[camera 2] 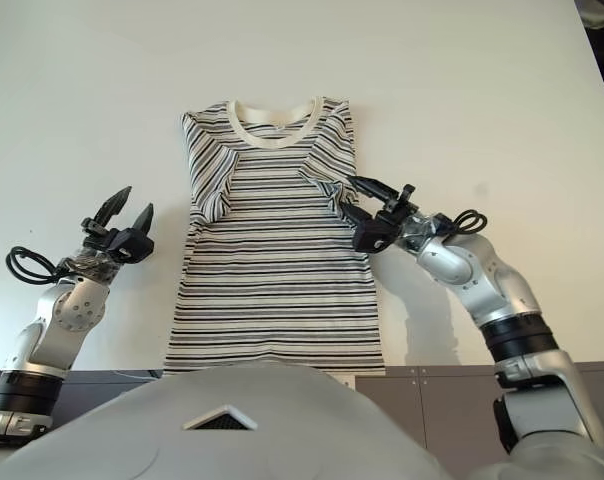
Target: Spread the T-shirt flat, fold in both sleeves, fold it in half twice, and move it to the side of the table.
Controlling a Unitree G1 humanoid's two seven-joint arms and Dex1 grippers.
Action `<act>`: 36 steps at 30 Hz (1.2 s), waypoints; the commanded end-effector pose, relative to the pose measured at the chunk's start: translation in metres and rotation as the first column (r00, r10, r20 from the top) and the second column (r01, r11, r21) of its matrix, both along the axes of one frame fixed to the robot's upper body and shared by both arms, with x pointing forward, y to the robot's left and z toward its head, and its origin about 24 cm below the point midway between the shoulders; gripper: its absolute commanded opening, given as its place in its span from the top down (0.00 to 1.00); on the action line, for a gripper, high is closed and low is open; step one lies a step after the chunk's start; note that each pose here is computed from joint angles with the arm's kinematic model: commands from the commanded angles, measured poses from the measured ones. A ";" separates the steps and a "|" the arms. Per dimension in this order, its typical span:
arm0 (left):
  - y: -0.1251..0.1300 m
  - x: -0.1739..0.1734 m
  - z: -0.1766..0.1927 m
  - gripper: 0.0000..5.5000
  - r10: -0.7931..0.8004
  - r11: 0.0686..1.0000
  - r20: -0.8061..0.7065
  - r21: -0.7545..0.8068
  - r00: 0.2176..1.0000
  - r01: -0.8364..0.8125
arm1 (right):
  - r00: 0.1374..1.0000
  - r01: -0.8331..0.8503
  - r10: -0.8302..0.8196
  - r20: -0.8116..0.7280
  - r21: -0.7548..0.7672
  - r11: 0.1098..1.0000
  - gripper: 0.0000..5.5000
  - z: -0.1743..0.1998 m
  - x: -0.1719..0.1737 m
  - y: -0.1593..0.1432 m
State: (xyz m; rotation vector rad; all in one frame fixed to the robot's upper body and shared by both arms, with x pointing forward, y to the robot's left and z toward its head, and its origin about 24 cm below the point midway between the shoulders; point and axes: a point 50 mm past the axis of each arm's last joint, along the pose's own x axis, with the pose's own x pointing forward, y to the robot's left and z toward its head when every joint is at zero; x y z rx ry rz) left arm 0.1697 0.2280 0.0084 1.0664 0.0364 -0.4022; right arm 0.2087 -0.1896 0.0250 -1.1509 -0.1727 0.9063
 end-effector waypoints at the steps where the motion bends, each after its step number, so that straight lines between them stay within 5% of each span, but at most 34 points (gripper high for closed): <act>1: -0.002 -0.024 -0.005 0.62 -0.095 0.993 -0.075 0.057 0.993 0.099 | 1.000 -0.011 0.010 -0.009 -0.080 0.997 0.57 0.002 -0.014 -0.010; 7: 0.008 -0.073 0.001 0.62 -0.294 0.939 -0.214 0.117 0.932 0.323 | 0.994 -0.108 0.106 -0.020 -0.114 0.988 0.57 0.040 -0.054 -0.045; 11: 0.024 -0.099 0.015 0.58 -0.436 0.864 -0.370 0.082 0.820 0.496 | 0.966 -0.231 0.191 -0.174 -0.254 0.939 0.57 0.038 -0.089 -0.085; 15: 0.016 -0.107 0.017 0.49 -0.560 0.788 -0.460 -0.037 0.689 0.615 | 0.911 -0.377 0.328 -0.250 -0.185 0.908 0.57 0.030 -0.109 -0.068; 25: 0.009 -0.116 0.018 0.30 -0.642 0.688 -0.542 -0.095 0.542 0.719 | 0.850 -0.464 0.375 -0.369 -0.188 0.866 0.57 0.017 -0.125 -0.068; 30: 0.007 -0.129 0.021 0.30 -0.673 0.640 -0.580 -0.144 0.459 0.755 | 0.787 -0.532 0.423 -0.450 -0.149 0.833 0.57 0.019 -0.139 -0.066; 36: 0.003 -0.135 0.021 0.30 -0.674 0.638 -0.588 -0.157 0.448 0.754 | 0.780 -0.541 0.427 -0.457 -0.151 0.827 0.57 0.020 -0.139 -0.066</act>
